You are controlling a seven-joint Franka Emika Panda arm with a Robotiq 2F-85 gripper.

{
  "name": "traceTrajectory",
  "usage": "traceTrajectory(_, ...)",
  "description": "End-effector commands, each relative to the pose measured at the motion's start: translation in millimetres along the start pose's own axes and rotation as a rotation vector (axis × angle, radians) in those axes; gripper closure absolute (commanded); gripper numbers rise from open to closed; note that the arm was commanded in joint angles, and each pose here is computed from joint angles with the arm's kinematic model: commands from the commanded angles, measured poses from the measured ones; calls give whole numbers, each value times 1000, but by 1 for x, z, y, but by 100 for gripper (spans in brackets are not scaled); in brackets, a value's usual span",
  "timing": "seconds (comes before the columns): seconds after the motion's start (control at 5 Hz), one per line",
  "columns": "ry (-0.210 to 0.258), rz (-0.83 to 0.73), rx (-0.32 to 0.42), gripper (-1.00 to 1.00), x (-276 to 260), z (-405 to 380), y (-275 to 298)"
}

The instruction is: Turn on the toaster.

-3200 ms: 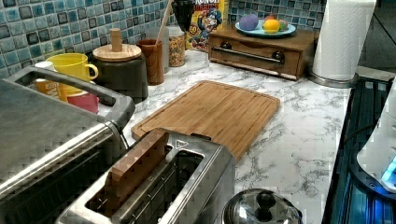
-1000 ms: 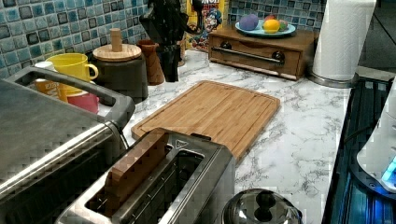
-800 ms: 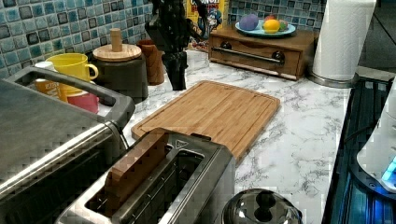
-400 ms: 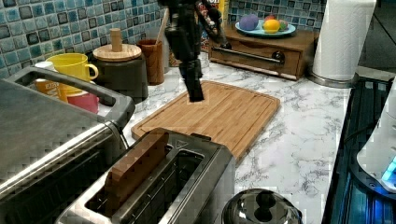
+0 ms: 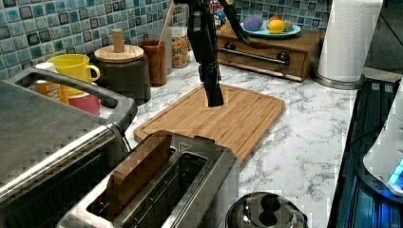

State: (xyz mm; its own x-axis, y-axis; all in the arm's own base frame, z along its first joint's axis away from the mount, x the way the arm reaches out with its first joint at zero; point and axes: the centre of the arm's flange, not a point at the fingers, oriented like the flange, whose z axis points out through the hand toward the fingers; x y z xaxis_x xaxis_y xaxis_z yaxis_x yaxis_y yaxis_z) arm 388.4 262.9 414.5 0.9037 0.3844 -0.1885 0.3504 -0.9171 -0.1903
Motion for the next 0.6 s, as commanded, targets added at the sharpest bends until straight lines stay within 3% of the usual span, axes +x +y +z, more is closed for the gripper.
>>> traceTrajectory(0.2, -39, -35, -11, 100, -3, 35, -26)
traceTrajectory(0.4, 50, 54, -2, 100, 6, 28, -19)
traceTrajectory(0.6, 50, 118, 6, 100, 19, 24, -6)
